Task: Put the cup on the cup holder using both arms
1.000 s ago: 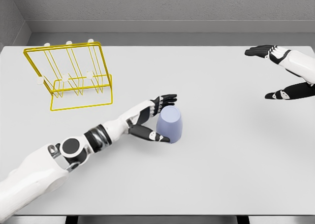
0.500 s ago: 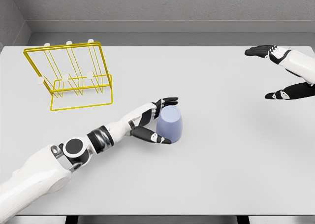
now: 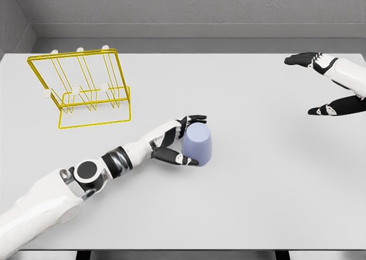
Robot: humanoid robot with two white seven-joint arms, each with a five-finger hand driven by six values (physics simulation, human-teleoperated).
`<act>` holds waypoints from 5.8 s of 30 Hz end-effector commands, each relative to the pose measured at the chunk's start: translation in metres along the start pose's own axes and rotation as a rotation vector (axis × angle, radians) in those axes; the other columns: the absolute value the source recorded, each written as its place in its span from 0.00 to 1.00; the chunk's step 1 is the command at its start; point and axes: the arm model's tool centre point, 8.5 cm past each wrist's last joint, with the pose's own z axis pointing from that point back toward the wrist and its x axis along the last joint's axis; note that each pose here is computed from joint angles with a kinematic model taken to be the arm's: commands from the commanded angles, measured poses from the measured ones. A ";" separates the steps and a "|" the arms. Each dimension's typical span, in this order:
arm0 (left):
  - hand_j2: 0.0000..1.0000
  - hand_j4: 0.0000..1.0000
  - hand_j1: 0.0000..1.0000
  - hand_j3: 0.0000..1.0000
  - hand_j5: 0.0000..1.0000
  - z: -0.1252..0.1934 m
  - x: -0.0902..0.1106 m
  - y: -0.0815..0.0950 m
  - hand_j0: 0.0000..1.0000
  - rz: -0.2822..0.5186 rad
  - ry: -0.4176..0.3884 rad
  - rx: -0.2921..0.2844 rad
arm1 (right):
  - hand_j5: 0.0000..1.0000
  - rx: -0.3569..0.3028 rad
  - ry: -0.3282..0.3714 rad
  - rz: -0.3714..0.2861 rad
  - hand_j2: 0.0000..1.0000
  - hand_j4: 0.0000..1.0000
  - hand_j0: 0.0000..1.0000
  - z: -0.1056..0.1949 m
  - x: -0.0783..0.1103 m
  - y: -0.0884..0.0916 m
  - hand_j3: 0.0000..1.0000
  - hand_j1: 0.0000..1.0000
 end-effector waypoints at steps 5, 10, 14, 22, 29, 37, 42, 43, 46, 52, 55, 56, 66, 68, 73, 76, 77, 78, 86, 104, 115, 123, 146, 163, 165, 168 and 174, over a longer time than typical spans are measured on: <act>0.75 0.75 0.75 0.75 0.75 -0.002 -0.004 0.000 0.75 0.009 0.007 0.007 | 1.00 -0.004 -0.002 -0.005 1.00 1.00 1.00 0.000 0.001 -0.001 1.00 1.00; 0.67 0.67 0.67 0.67 0.67 -0.001 -0.005 0.003 0.67 0.008 0.007 0.014 | 1.00 -0.005 -0.003 -0.006 1.00 1.00 1.00 0.000 0.001 -0.001 1.00 1.00; 0.67 0.67 0.67 0.67 0.67 -0.001 -0.004 0.004 0.67 0.007 0.003 0.017 | 1.00 -0.003 -0.002 -0.006 1.00 1.00 1.00 0.000 0.000 0.000 1.00 1.00; 0.68 0.68 0.68 0.68 0.68 -0.003 0.005 -0.001 0.68 0.016 -0.027 0.002 | 1.00 -0.004 -0.001 -0.007 1.00 1.00 1.00 0.000 0.000 0.000 1.00 1.00; 0.69 0.69 0.69 0.69 0.69 0.003 0.021 0.001 0.69 -0.003 -0.069 -0.002 | 1.00 -0.004 0.001 -0.008 1.00 1.00 1.00 0.001 0.000 0.000 1.00 1.00; 0.69 0.69 0.69 0.69 0.69 0.018 0.033 0.017 0.69 -0.041 -0.073 0.016 | 1.00 -0.004 -0.001 -0.007 1.00 1.00 1.00 0.000 0.000 0.000 1.00 1.00; 0.69 0.69 0.69 0.69 0.69 0.030 0.041 0.025 0.69 -0.066 -0.077 0.024 | 1.00 -0.004 -0.004 -0.007 1.00 1.00 1.00 0.000 0.001 0.000 1.00 1.00; 0.69 0.69 0.69 0.69 0.69 0.033 0.043 0.026 0.69 -0.073 -0.076 0.025 | 1.00 -0.003 -0.003 -0.006 1.00 1.00 1.00 0.000 0.001 0.000 1.00 1.00; 0.69 0.69 0.69 0.69 0.69 0.038 0.046 0.031 0.69 -0.087 -0.075 0.031 | 1.00 -0.003 -0.003 -0.006 1.00 1.00 1.00 0.000 0.001 0.000 1.00 1.00; 0.70 0.70 0.70 0.70 0.70 0.049 0.056 0.045 0.70 -0.117 -0.080 0.061 | 1.00 -0.004 -0.001 -0.008 1.00 1.00 1.00 0.000 0.000 0.000 1.00 1.00; 0.70 0.70 0.70 0.70 0.70 0.055 0.062 0.050 0.70 -0.133 -0.083 0.071 | 1.00 -0.003 -0.003 -0.006 1.00 1.00 1.00 0.000 0.001 0.000 1.00 1.00; 0.70 0.70 0.70 0.70 0.70 0.059 0.064 0.055 0.70 -0.142 -0.082 0.080 | 1.00 -0.003 -0.005 -0.005 1.00 1.00 1.00 0.000 0.001 0.000 1.00 1.00; 0.71 0.71 0.71 0.71 0.71 0.073 0.080 0.068 0.71 -0.180 -0.098 0.110 | 1.00 -0.003 -0.002 -0.006 1.00 1.00 1.00 0.000 0.000 0.000 1.00 1.00; 0.71 0.71 0.71 0.71 0.71 0.074 0.085 0.071 0.71 -0.186 -0.108 0.118 | 1.00 -0.003 -0.002 -0.006 1.00 1.00 1.00 0.000 0.000 0.000 1.00 1.00; 0.71 0.71 0.71 0.71 0.71 0.077 0.099 0.076 0.71 -0.204 -0.137 0.131 | 1.00 -0.004 -0.001 -0.007 1.00 1.00 1.00 0.000 0.000 0.000 1.00 1.00; 0.71 0.71 0.71 0.71 0.71 0.082 0.102 0.082 0.71 -0.216 -0.136 0.144 | 1.00 -0.004 -0.001 -0.007 1.00 1.00 1.00 0.000 0.000 0.000 1.00 1.00; 0.71 0.71 0.71 0.71 0.71 0.083 0.105 0.083 0.71 -0.222 -0.142 0.148 | 1.00 -0.004 -0.001 -0.007 1.00 1.00 1.00 0.000 0.000 0.000 1.00 1.00; 0.71 0.71 0.71 0.71 0.71 0.084 0.107 0.085 0.71 -0.225 -0.145 0.152 | 1.00 -0.004 -0.001 -0.007 1.00 1.00 1.00 0.000 0.000 0.000 1.00 1.00; 0.71 0.71 0.71 0.71 0.71 0.093 0.120 0.096 0.71 -0.250 -0.178 0.184 | 1.00 -0.004 -0.001 -0.007 1.00 1.00 1.00 0.000 0.000 0.000 1.00 1.00; 0.71 0.71 0.71 0.71 0.71 0.115 0.137 0.116 0.71 -0.269 -0.196 0.237 | 1.00 -0.004 -0.001 -0.007 1.00 1.00 1.00 0.000 0.000 0.000 1.00 1.00; 0.72 0.72 0.72 0.72 0.72 0.131 0.138 0.127 0.72 -0.277 -0.185 0.265 | 1.00 -0.004 0.002 -0.009 1.00 1.00 1.00 0.001 -0.001 0.000 1.00 1.00; 0.72 0.72 0.72 0.72 0.72 0.135 0.135 0.132 0.72 -0.278 -0.170 0.278 | 1.00 -0.003 -0.002 -0.006 1.00 1.00 1.00 0.000 0.000 0.000 1.00 1.00; 0.73 0.73 0.73 0.73 0.73 0.144 0.124 0.149 0.73 -0.270 -0.136 0.334 | 1.00 -0.003 -0.003 -0.006 1.00 1.00 1.00 0.000 0.001 0.000 1.00 1.00; 0.90 0.90 0.90 0.90 0.90 0.143 0.125 0.149 0.90 -0.269 -0.139 0.335 | 1.00 -0.004 -0.001 -0.007 1.00 1.00 1.00 0.000 0.000 0.000 1.00 1.00; 0.90 0.90 0.90 0.90 0.90 0.142 0.126 0.148 0.90 -0.270 -0.144 0.332 | 1.00 -0.004 -0.001 -0.007 1.00 1.00 1.00 0.000 0.000 0.000 1.00 1.00; 0.89 0.89 0.89 0.89 0.89 0.141 0.129 0.144 0.89 -0.274 -0.166 0.320 | 1.00 -0.004 -0.001 -0.007 1.00 1.00 1.00 0.000 0.000 0.000 1.00 1.00; 0.91 0.91 0.91 0.91 0.91 0.155 0.137 0.130 0.91 -0.328 -0.329 0.282 | 1.00 -0.004 -0.001 -0.007 1.00 1.00 1.00 0.000 0.000 0.000 1.00 1.00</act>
